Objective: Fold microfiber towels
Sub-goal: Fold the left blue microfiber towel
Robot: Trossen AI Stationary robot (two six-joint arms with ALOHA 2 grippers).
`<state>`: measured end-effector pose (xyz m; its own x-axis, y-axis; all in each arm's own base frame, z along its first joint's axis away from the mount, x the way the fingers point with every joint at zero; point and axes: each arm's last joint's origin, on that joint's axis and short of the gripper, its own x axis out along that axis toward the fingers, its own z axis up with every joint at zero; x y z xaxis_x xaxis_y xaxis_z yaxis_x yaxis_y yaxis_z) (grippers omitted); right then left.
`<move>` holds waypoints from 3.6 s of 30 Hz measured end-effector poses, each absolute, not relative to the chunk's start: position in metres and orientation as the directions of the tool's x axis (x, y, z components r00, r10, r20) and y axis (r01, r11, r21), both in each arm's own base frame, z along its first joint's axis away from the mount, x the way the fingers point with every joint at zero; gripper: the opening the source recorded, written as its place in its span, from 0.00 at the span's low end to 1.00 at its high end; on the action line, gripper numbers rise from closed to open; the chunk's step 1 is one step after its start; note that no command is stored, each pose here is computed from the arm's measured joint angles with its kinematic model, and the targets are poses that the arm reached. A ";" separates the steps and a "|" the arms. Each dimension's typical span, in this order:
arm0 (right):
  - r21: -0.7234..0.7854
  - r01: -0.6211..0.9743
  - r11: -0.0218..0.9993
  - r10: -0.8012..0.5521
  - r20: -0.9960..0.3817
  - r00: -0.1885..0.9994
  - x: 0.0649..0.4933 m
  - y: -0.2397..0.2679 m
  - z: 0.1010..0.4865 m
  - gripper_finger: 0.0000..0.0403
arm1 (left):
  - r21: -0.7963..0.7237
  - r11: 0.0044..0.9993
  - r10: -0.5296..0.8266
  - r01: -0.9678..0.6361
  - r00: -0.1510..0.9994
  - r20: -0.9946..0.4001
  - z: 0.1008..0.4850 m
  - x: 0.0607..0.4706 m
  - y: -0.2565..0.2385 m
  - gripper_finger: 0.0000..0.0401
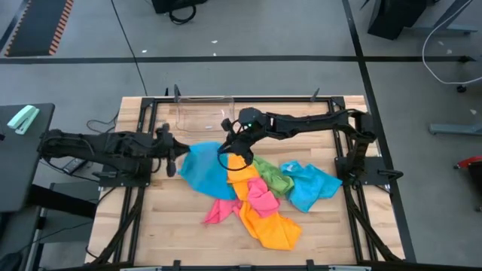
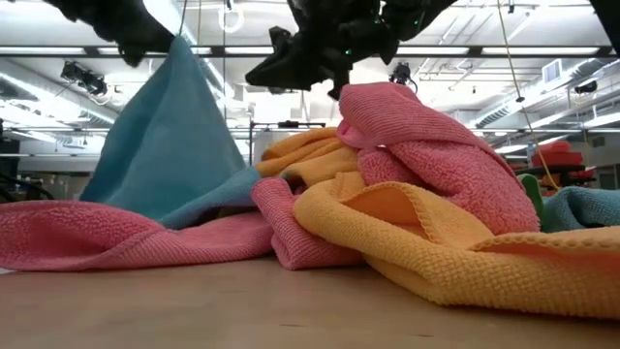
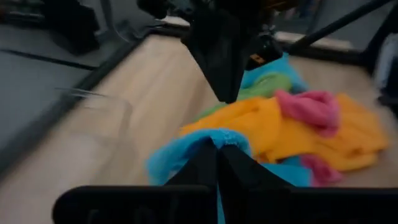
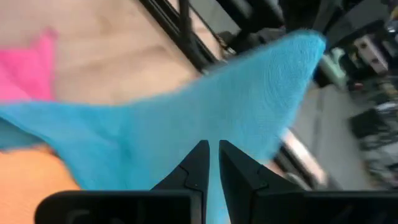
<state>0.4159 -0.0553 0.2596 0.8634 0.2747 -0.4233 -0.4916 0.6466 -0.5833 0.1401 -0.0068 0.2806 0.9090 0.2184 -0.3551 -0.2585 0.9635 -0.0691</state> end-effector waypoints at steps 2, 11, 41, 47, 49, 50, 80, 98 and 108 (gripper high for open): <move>-0.512 -0.525 0.680 0.323 -0.433 0.841 0.414 -0.049 0.260 0.11 | -0.149 0.966 0.152 -0.209 0.933 -0.325 0.277 0.143 -0.009 0.02; -0.434 -0.598 0.674 0.428 -0.430 0.795 0.412 -0.031 0.262 0.11 | -0.186 0.982 -0.024 -0.027 0.963 -0.269 0.283 0.134 -0.018 0.07; -0.122 -0.345 0.931 0.203 -0.610 0.765 0.430 0.044 0.208 0.35 | -0.421 0.877 -0.435 0.233 0.757 -0.488 0.257 0.144 -0.062 0.06; -0.084 -0.314 0.946 0.204 -0.600 0.774 0.436 0.069 0.192 0.35 | -0.412 0.860 -0.499 0.300 0.661 -0.560 0.243 0.150 -0.085 0.03; -0.084 -0.299 0.951 0.186 -0.615 0.766 0.435 0.077 0.186 0.35 | -0.410 0.855 -0.513 0.317 0.627 -0.586 0.238 0.151 -0.093 0.02; -0.079 -0.288 0.954 0.184 -0.606 0.774 0.436 0.081 0.185 0.35 | -0.413 0.851 -0.522 0.326 0.618 -0.588 0.236 0.153 -0.097 0.02; -0.005 -0.136 0.991 0.117 -0.477 0.871 0.442 0.122 0.178 0.35 | -0.552 0.749 -0.661 0.366 0.359 -0.659 0.159 0.162 -0.205 0.02; -0.113 -0.125 0.986 0.051 -0.506 0.861 0.440 0.120 0.176 0.36 | -0.564 0.755 -0.642 0.333 0.551 -0.533 0.193 0.170 -0.202 0.45; -0.165 -0.123 0.979 0.011 -0.555 0.832 0.427 0.116 0.196 0.36 | -0.223 0.974 -0.161 -0.040 0.572 -0.804 0.168 0.179 -0.147 0.40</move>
<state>0.4273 0.1165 0.1959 0.8321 0.0114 -0.5546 -0.1232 0.9786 -0.1647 0.1794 -0.1474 0.1681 0.5720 -0.1606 -0.8044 -0.0399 0.9740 -0.2228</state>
